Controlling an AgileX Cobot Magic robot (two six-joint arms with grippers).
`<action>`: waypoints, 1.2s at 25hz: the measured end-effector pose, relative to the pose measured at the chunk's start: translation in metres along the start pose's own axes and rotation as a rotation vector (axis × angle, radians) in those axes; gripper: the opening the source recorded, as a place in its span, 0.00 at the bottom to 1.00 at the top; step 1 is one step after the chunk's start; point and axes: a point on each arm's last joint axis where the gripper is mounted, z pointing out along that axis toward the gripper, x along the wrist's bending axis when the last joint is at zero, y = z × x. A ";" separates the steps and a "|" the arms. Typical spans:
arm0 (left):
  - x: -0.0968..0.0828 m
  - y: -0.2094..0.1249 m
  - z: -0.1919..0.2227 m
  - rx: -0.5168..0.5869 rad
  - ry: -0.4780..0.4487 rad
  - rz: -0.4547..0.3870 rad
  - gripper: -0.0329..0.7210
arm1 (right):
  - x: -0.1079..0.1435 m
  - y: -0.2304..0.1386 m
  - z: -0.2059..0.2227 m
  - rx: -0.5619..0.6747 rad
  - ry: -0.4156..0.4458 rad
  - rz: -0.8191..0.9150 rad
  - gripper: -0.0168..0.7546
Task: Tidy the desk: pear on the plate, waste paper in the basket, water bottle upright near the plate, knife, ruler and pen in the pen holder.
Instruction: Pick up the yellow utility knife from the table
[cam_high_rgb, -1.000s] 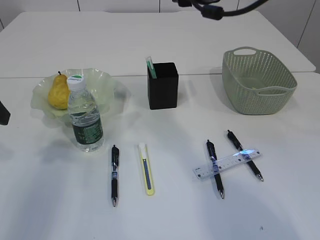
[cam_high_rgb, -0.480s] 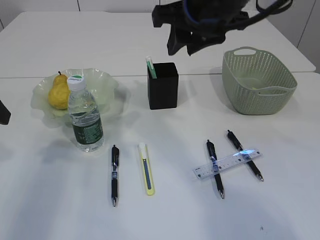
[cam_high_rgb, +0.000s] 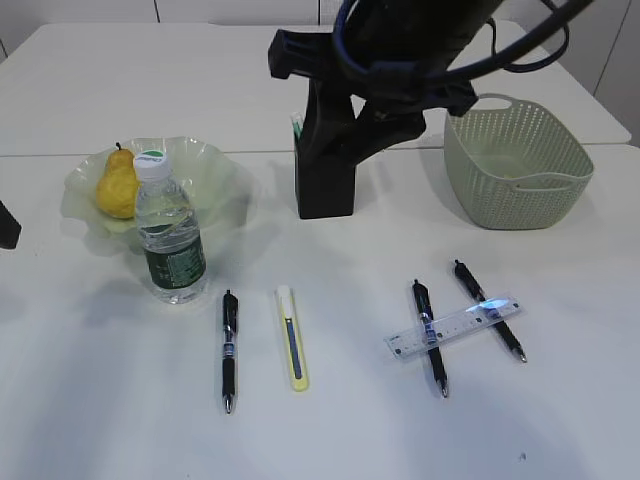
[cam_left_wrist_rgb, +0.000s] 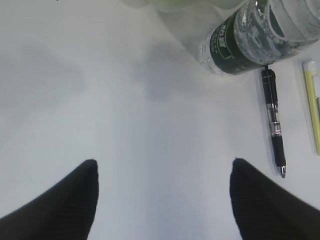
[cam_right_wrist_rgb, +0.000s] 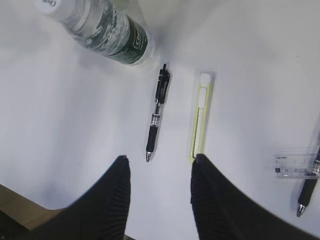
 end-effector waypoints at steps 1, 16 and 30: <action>0.000 0.000 0.000 0.000 0.000 0.000 0.82 | 0.005 -0.002 0.001 0.006 -0.002 -0.004 0.41; 0.000 -0.001 0.000 0.011 -0.001 0.000 0.82 | 0.030 -0.016 0.008 0.013 -0.059 0.002 0.41; 0.000 -0.002 0.000 0.026 -0.001 0.000 0.82 | 0.025 -0.014 0.030 0.053 -0.089 0.012 0.54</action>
